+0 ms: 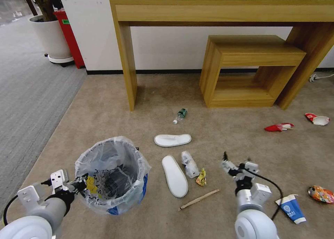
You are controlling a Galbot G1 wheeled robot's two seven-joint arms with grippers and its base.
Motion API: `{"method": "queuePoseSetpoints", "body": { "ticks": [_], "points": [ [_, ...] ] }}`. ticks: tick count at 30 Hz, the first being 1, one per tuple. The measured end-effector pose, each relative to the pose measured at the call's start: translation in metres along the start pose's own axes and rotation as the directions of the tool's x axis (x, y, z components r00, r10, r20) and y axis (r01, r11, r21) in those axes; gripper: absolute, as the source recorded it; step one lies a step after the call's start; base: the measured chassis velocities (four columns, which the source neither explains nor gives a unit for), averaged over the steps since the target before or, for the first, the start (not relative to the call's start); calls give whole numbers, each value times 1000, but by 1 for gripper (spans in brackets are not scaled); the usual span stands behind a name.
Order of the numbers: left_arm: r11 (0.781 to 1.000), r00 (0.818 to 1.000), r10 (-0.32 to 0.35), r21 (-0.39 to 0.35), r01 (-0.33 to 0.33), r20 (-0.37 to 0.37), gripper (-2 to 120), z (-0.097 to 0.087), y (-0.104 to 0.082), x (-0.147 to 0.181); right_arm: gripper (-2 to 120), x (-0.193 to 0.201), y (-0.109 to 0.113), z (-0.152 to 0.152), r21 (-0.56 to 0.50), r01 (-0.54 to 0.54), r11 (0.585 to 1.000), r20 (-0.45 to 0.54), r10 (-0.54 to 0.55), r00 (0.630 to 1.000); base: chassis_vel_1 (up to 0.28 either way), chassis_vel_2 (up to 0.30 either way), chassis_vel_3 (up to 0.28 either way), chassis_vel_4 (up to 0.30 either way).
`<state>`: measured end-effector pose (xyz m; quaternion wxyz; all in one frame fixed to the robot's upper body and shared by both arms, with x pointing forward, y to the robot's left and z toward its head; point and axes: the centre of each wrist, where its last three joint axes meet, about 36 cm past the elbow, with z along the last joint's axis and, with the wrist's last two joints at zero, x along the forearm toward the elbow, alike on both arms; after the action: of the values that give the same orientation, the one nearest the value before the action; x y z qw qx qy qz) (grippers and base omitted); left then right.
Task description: Pick up the trash bin and place the garbage on the floor into it.
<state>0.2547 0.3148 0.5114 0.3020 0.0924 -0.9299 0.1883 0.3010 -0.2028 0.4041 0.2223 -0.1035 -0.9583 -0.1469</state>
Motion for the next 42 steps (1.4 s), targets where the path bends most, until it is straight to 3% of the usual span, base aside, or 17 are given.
{"method": "queuePoseSetpoints", "body": {
  "ticks": [3, 4, 7, 12, 20, 28, 34, 42],
  "points": [
    [1000, 1000, -5, -1, 5, -3, 1, 1, 0, 1, 100, 2, 16, -3, -38, 8, 999, -204, -16, 979, 0, 0, 0, 0],
    [1000, 1000, -5, -1, 5, -3, 1, 1, 0, 1, 100, 2, 16, -3, -38, 8, 999, -204, -16, 979, 0, 0, 0, 0],
    [1000, 1000, -11, -3, 11, -1, 1, 2, 0, 2, 100, -3, 29, 0, -62, 20, 998, -338, -40, 940, 0, 0, 0, 0],
    [1000, 1000, -17, -4, 17, 0, 1, 5, -3, 3, 100, -16, 39, 11, -73, 16, 997, -431, -46, 901, 0, 0, 0, 0],
    [1000, 1000, -26, 0, 26, 1, 1, 10, -7, 3, 100, -47, 47, 34, -113, 1, 994, -512, -59, 857, 0, 0, 0, 0],
    [999, 999, -37, 3, 37, -3, 1, 11, -5, 0, 100, -72, 59, 36, -123, -53, 991, -532, -21, 846, 0, 0, 0, 0],
    [999, 999, -42, 2, 42, -4, 1, 12, -3, -3, 100, -93, 49, 38, -128, -123, 984, -540, 35, 841, 0, 0, 0, 0],
    [999, 999, -45, 1, 45, -9, 1, 12, -1, -10, 100, -123, 41, 56, -158, -198, 967, -595, 67, 801, 0, 0, 0, 0]
  ]
}}
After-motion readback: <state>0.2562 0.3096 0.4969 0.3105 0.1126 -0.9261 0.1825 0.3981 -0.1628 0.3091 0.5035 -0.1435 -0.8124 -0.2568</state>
